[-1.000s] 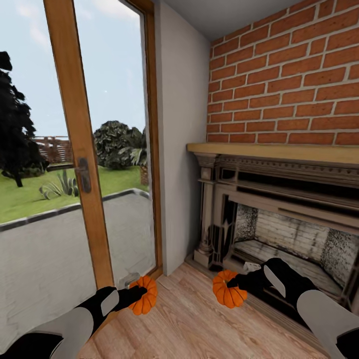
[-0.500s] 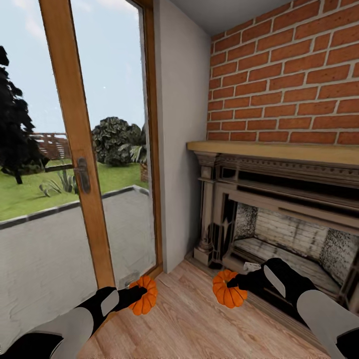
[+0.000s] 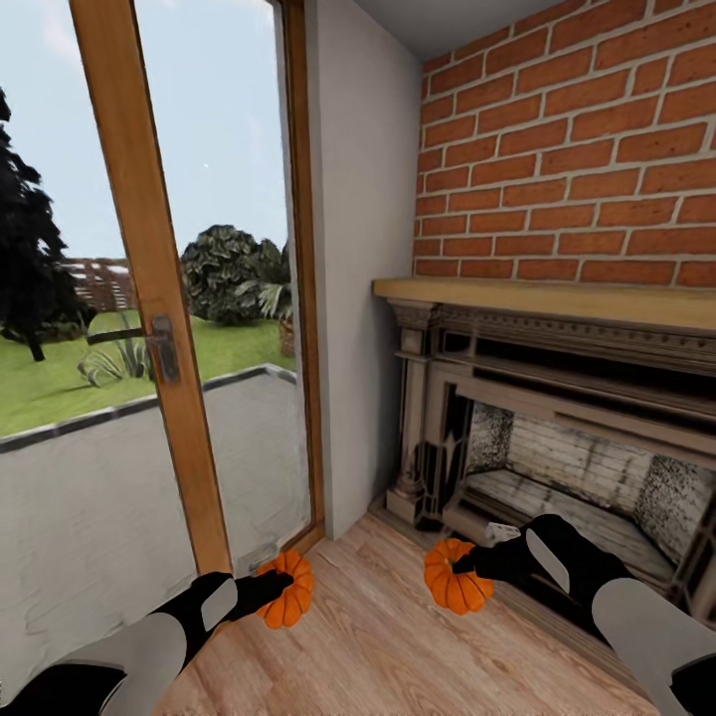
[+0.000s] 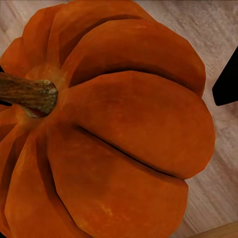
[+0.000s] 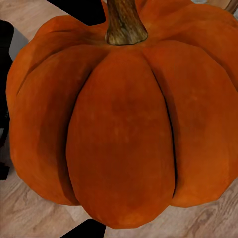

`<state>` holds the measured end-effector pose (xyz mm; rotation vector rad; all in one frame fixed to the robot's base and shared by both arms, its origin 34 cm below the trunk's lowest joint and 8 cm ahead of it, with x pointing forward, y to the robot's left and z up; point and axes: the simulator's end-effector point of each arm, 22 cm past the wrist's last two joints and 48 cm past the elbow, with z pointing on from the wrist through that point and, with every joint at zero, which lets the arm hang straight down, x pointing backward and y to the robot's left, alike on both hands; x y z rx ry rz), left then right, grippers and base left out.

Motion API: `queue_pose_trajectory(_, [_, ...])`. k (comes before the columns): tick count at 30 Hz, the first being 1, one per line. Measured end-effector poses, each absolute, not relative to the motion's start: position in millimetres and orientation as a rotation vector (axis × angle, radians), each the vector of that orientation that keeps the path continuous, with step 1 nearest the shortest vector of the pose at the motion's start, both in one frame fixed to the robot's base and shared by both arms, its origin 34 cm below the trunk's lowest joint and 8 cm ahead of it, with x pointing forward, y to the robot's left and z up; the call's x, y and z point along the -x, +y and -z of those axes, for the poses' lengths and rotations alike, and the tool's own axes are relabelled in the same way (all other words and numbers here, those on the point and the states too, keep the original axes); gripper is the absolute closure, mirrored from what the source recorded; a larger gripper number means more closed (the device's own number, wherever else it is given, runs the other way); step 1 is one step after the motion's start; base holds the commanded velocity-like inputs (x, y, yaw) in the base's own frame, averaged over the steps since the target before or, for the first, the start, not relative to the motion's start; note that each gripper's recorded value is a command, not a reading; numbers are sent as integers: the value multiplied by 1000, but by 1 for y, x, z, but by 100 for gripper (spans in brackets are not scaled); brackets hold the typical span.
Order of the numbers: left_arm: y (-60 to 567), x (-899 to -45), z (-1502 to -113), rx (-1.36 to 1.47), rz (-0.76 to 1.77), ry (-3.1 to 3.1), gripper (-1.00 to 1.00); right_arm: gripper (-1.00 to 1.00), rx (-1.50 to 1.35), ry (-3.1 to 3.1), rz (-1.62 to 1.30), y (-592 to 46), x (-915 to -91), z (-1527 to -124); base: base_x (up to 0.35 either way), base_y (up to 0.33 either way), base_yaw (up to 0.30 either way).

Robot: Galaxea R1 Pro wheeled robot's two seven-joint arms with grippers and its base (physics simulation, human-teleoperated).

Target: Place each of the two pumpkins and all three candles from the living room inside a cabinet in the living room (use any cabinet), then make sure every cabinet is closed, and position the cauldron so it is next to a table in the living room.

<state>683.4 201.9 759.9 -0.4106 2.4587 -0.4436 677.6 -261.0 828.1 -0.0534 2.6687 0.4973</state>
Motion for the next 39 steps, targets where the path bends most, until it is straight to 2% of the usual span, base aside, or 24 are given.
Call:
queue_pose_trajectory(27, [206, -677, -776, 422, 424, 2460, 100, 100, 53, 2675, -504, -259, -674, -849, 0, 0, -1])
queue_pose_trajectory(39, [206, -674, -782, 421, 420, 2464, 100, 100, 51, 2683, -501, -261, -672, -856, 0, 0, -242])
